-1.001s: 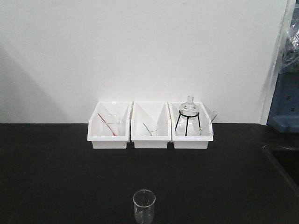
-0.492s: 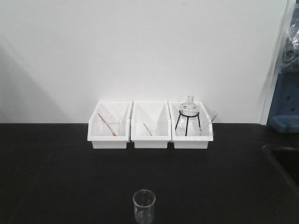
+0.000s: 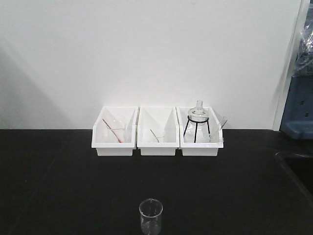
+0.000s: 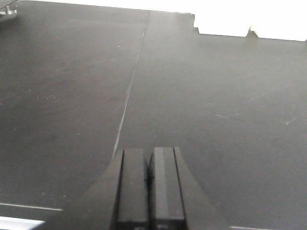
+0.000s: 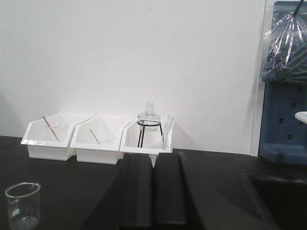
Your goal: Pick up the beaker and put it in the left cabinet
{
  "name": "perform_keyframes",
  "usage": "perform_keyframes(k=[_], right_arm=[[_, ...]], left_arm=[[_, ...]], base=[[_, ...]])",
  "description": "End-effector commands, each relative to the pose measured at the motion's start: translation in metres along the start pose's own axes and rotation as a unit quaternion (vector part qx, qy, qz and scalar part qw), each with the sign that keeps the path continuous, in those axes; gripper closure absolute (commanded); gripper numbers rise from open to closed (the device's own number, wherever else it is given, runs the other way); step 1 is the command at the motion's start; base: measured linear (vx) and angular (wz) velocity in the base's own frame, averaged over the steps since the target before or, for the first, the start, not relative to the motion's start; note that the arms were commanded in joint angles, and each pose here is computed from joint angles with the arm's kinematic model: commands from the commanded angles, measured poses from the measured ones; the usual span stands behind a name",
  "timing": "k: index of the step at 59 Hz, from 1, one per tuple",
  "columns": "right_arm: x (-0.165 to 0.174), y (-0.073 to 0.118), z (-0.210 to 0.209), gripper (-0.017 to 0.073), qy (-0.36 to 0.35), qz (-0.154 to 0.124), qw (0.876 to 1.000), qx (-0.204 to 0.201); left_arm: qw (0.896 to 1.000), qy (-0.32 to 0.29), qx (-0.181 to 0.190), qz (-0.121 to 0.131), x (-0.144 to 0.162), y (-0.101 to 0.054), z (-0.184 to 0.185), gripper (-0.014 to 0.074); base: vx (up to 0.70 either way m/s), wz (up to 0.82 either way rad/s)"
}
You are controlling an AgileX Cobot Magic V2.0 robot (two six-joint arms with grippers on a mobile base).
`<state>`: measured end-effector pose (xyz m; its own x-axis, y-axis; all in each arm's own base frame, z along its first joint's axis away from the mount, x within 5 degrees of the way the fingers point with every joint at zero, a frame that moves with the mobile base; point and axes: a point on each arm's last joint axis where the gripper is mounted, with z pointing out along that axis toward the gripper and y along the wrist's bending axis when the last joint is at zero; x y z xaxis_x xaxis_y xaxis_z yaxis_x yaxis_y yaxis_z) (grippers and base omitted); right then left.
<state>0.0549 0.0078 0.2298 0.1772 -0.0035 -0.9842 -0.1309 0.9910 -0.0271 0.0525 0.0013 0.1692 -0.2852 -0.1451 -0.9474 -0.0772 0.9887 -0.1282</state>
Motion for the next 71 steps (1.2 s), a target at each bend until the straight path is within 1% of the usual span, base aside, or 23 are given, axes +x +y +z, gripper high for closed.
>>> perform_keyframes(k=[1,6,12,28,45,53,56,61,71], right_arm=[[-0.036,-0.001,0.01,0.0565,-0.031,-0.004,1.0,-0.001],[-0.05,-0.001,0.022,0.0564,-0.018,-0.004,1.0,-0.002],[-0.052,-0.001,0.04,0.0561,0.01,-0.004,1.0,-0.003],[-0.031,0.0,0.076,0.0539,0.079,0.003,0.997,-0.009],[-0.016,0.002,0.103,0.0444,0.079,0.007,0.997,-0.016],[-0.008,0.002,0.113,0.0358,0.08,0.01,0.997,-0.019],[-0.002,0.002,0.118,0.0313,0.09,0.011,0.996,-0.02],[0.006,0.003,0.124,0.0228,0.098,0.012,0.995,-0.022],[0.029,0.004,0.139,0.0016,0.122,0.008,0.992,-0.027]], left_arm=[[0.998,-0.054,0.008,-0.004,-0.013,-0.002,-0.003,0.06],[0.998,-0.054,0.008,-0.004,-0.013,-0.002,-0.003,0.06],[0.998,-0.054,0.008,-0.004,-0.013,-0.002,-0.003,0.06],[0.998,-0.054,0.008,-0.004,-0.013,-0.002,-0.003,0.06],[0.998,-0.054,0.008,-0.004,-0.013,-0.002,-0.003,0.06],[0.998,-0.054,0.008,-0.004,-0.013,-0.002,-0.003,0.06],[0.998,-0.054,0.008,-0.004,-0.013,-0.002,-0.003,0.06],[0.998,-0.054,0.008,-0.004,-0.013,-0.002,-0.003,0.06],[0.998,-0.054,0.008,-0.004,-0.013,-0.002,-0.003,0.06]], base=[[0.0,0.0],[0.0,0.0],[0.0,0.0],[0.0,0.0],[0.0,0.0],[0.0,0.0],[0.0,0.0],[0.0,0.0],[0.0,0.0]])
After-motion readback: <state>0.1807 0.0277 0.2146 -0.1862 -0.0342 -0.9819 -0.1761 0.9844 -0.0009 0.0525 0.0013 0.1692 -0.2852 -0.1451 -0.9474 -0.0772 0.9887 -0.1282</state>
